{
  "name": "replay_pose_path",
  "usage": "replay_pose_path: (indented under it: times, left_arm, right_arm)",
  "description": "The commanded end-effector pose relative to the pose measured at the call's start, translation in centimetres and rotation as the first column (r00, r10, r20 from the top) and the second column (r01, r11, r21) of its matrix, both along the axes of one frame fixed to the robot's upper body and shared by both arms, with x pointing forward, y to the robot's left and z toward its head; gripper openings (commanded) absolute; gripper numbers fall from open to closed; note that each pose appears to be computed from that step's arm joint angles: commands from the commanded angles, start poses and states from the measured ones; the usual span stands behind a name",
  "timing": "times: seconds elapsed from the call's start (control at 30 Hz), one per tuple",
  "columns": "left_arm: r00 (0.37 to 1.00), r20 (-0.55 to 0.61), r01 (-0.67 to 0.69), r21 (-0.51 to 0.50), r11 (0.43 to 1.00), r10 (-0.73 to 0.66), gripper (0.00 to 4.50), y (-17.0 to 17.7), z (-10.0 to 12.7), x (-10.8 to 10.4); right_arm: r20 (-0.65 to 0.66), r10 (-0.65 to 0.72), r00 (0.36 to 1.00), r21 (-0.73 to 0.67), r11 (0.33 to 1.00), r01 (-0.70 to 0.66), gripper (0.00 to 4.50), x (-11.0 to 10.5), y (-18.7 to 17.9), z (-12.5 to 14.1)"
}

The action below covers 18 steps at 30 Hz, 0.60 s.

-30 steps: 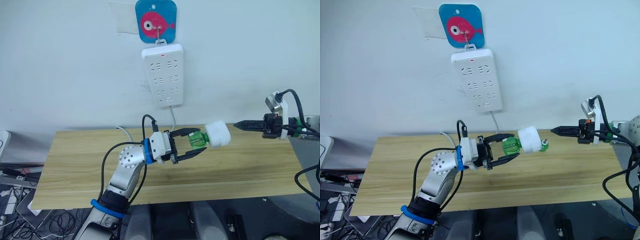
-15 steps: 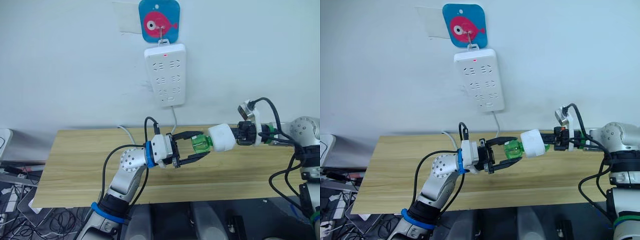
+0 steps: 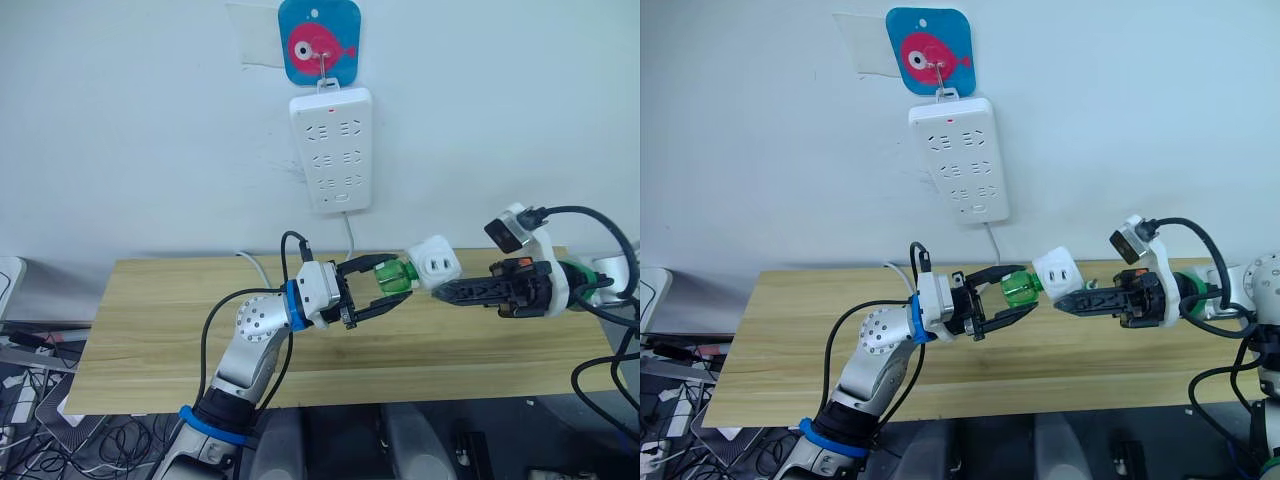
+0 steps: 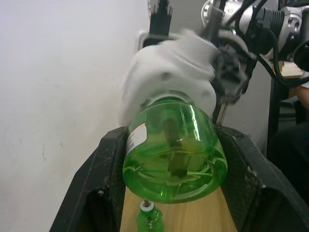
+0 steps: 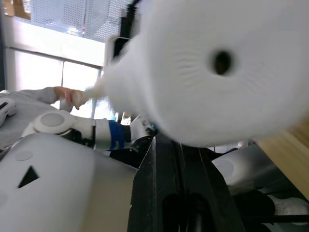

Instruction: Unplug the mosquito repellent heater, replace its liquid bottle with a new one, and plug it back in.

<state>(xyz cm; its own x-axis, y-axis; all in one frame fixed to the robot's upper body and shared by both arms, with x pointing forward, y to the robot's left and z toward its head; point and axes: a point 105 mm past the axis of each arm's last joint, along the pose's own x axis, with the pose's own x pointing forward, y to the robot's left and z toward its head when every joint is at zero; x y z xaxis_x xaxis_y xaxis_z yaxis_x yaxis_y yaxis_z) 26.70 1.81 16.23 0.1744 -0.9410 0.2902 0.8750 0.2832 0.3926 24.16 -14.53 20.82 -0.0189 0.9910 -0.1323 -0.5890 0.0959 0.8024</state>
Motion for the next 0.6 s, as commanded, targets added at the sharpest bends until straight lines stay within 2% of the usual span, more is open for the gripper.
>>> replay_pose_path:
  times: [0.03, 0.23, 0.3, 0.43, 0.6]
  left_arm:
    - [1.000, 0.024, 0.015, -0.009, 1.000, -0.015, 2.25, -0.1, 0.4, -0.2]
    - [0.999, 0.023, 0.030, -0.001, 1.000, -0.030, 2.25, -0.4, 0.3, -0.3]
    - [0.999, 0.021, 0.038, -0.001, 0.999, -0.038, 2.25, -0.5, 0.2, -0.5]
    - [0.999, 0.022, 0.047, -0.007, 0.999, -0.046, 2.25, -0.7, 0.4, -0.6]
    - [0.999, 0.024, 0.046, -0.013, 0.999, -0.045, 2.25, -0.6, 0.5, -0.9]
  right_arm:
    - [0.061, 0.057, 0.997, 0.025, 0.998, -0.059, 0.03, -0.6, 0.6, 2.5]
    - [0.151, 0.052, 0.987, 0.017, 0.998, -0.055, 0.03, 0.9, 2.5, 4.5]
    - [0.185, 0.019, 0.982, 0.004, 1.000, -0.020, 0.03, 2.1, 3.1, 4.8]
    - [0.208, -0.128, 0.970, -0.025, 0.990, 0.137, 0.03, 5.6, 3.1, 4.1]
    - [0.159, -0.318, 0.935, -0.072, 0.940, 0.332, 0.03, 9.0, 0.2, 1.2]
